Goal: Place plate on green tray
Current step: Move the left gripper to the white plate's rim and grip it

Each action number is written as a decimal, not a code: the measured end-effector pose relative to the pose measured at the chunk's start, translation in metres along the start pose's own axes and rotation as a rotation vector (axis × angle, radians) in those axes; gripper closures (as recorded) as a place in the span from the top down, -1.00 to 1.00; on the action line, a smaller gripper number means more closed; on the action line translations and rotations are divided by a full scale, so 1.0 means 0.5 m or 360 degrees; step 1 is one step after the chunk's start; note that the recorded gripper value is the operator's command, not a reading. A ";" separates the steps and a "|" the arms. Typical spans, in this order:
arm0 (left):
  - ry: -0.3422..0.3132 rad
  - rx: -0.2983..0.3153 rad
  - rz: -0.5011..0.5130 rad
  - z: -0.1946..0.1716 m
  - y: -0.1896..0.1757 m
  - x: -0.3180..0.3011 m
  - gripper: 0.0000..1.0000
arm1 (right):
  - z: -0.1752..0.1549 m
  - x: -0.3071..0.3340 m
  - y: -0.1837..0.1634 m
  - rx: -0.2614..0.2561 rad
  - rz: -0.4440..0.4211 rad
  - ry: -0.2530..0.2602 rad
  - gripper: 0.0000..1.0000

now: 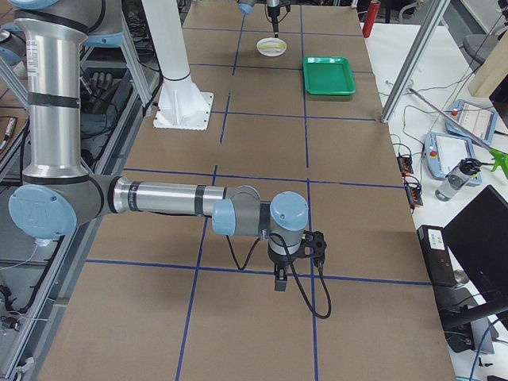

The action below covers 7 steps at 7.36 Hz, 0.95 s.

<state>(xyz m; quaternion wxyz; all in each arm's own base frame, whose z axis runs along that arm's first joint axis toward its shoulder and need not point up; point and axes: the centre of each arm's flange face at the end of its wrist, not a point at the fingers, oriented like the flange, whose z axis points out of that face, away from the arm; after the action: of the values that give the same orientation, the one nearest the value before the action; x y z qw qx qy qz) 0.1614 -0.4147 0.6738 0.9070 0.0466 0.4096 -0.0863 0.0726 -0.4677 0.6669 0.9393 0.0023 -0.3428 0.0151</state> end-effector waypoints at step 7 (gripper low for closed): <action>-0.0008 -0.0043 0.0010 0.019 0.017 0.015 -1.00 | 0.000 0.000 0.000 0.0000 0.0000 -0.0001 1.00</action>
<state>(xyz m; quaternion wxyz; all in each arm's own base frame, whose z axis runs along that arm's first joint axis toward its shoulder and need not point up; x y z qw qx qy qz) 0.1750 -0.4087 0.6748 0.9088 0.0354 0.4082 -0.0781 0.0725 -0.4677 0.6669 0.9392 0.0022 -0.3430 0.0151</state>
